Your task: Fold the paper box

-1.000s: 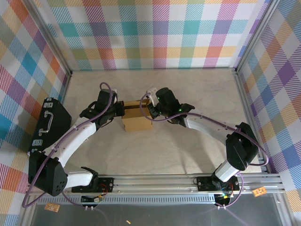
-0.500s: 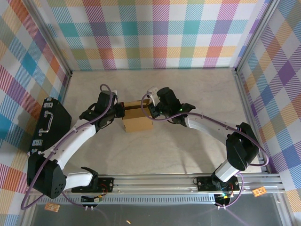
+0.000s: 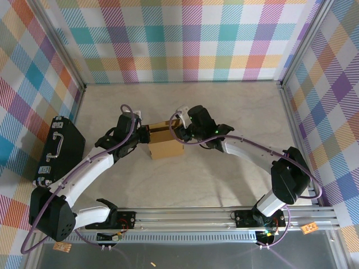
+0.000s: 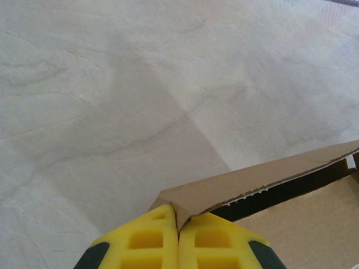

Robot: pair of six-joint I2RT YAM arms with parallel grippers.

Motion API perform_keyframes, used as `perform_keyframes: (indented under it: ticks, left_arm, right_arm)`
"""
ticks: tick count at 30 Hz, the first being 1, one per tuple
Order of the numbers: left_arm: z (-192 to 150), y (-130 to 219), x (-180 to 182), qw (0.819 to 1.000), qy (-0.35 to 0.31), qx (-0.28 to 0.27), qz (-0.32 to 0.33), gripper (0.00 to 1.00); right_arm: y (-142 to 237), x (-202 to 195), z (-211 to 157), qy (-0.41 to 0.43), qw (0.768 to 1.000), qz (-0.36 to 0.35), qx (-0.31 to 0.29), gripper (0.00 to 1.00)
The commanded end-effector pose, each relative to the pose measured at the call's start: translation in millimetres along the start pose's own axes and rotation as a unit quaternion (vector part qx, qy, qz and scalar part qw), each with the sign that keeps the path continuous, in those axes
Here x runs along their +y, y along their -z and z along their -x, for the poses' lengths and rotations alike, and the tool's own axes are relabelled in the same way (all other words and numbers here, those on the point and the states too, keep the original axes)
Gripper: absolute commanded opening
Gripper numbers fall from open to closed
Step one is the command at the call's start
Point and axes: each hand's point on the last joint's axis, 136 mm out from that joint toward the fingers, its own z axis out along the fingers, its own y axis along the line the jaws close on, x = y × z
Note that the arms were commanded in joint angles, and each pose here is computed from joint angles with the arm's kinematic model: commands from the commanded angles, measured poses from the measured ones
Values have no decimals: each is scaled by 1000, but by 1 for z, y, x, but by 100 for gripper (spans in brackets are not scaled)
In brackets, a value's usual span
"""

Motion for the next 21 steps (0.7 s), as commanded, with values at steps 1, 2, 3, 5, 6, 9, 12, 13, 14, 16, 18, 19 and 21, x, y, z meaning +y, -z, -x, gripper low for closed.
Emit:
perform_keyframes:
  ticks: [1, 2, 3, 5, 6, 9, 12, 13, 14, 16, 18, 19, 21]
  left_arm:
    - [-29, -1, -17, 998, -18, 51, -42, 0]
    - [-29, 0, -17, 998, -19, 50, -42, 0]
    - [-28, 0, -16, 998, -21, 48, -41, 0]
    - [-28, 0, -17, 998, -22, 47, -41, 0]
    - [-26, 1, -17, 998, -22, 46, -42, 0]
    - [-27, 1, -18, 998, -22, 47, -43, 0]
    - [-27, 1, -18, 998, -23, 47, -43, 0]
    - [-27, 1, -18, 998, -23, 47, -43, 0]
    - [-27, 0, -18, 998, -24, 47, -43, 0]
    - [-27, 1, -18, 998, -26, 47, -43, 0]
    - [-27, 2, -17, 998, -27, 47, -42, 0]
    - [-27, 2, -17, 998, -28, 46, -41, 0]
    - [-27, 2, -17, 998, -29, 46, -42, 0]
  right_arm:
    - [5, 14, -4, -10, 999, 32, 31, 29]
    - [7, 13, -4, -13, 999, 31, 34, 30]
    - [8, 11, -4, -19, 999, 31, 38, 30]
    - [10, 11, -5, -25, 998, 36, 48, 30]
    - [11, 11, -7, -29, 997, 38, 56, 29]
    - [11, 9, -11, -36, 996, 39, 77, 27]
    - [12, 8, -12, -42, 995, 38, 88, 26]
    - [13, 7, -12, -43, 994, 37, 91, 25]
    - [14, 7, -10, -43, 994, 35, 91, 25]
    - [15, 4, -9, -46, 994, 32, 95, 25]
    - [16, 1, -6, -54, 994, 29, 95, 25]
    - [17, -2, -4, -60, 993, 28, 95, 27]
    - [18, -3, -1, -67, 993, 30, 96, 29]
